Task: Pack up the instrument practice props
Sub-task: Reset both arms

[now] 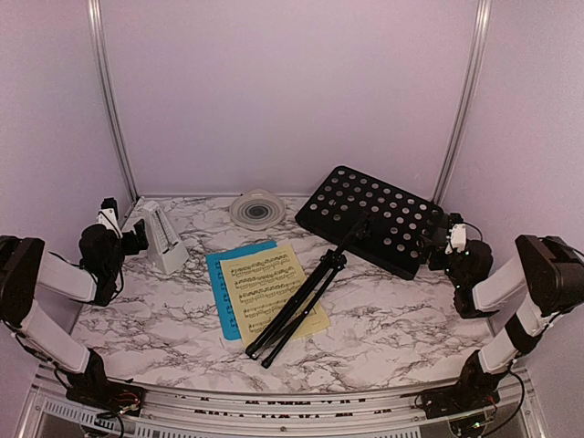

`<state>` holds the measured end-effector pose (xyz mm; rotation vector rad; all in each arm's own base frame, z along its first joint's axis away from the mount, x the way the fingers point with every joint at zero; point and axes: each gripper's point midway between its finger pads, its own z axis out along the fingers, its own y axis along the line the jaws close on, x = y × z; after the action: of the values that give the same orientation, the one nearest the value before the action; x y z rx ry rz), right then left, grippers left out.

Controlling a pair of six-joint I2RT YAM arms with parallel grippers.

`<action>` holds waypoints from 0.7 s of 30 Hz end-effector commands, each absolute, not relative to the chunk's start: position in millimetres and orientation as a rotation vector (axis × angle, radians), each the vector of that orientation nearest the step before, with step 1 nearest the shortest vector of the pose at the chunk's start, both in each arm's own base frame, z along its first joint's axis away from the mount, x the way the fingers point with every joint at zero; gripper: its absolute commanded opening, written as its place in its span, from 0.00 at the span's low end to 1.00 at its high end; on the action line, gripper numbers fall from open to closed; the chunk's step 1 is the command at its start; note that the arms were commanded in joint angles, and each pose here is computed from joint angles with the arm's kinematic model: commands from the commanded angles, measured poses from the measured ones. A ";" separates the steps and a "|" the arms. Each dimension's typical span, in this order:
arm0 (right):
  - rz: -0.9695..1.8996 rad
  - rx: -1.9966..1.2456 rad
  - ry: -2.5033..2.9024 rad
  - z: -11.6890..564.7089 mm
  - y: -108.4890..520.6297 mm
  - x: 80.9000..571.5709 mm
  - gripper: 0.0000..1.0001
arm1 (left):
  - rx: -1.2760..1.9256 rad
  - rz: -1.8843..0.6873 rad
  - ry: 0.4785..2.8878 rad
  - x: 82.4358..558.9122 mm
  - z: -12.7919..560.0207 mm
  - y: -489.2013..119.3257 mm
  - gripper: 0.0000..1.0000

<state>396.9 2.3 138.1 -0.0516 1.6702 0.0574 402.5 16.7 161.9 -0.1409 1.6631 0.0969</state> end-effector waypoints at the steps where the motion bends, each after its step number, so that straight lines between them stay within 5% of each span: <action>1: 0.058 -0.048 1.627 151.4 3.6 403.4 1.00 | -0.150 0.102 1.646 402.3 163.8 19.3 1.00; 21: 0.058 -0.049 1.627 151.4 3.8 403.4 1.00 | -0.180 0.140 1.635 401.3 164.8 21.5 0.99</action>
<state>396.9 2.3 138.1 -0.0516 1.6702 0.0574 401.3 21.7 162.9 -0.1817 1.6523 0.1387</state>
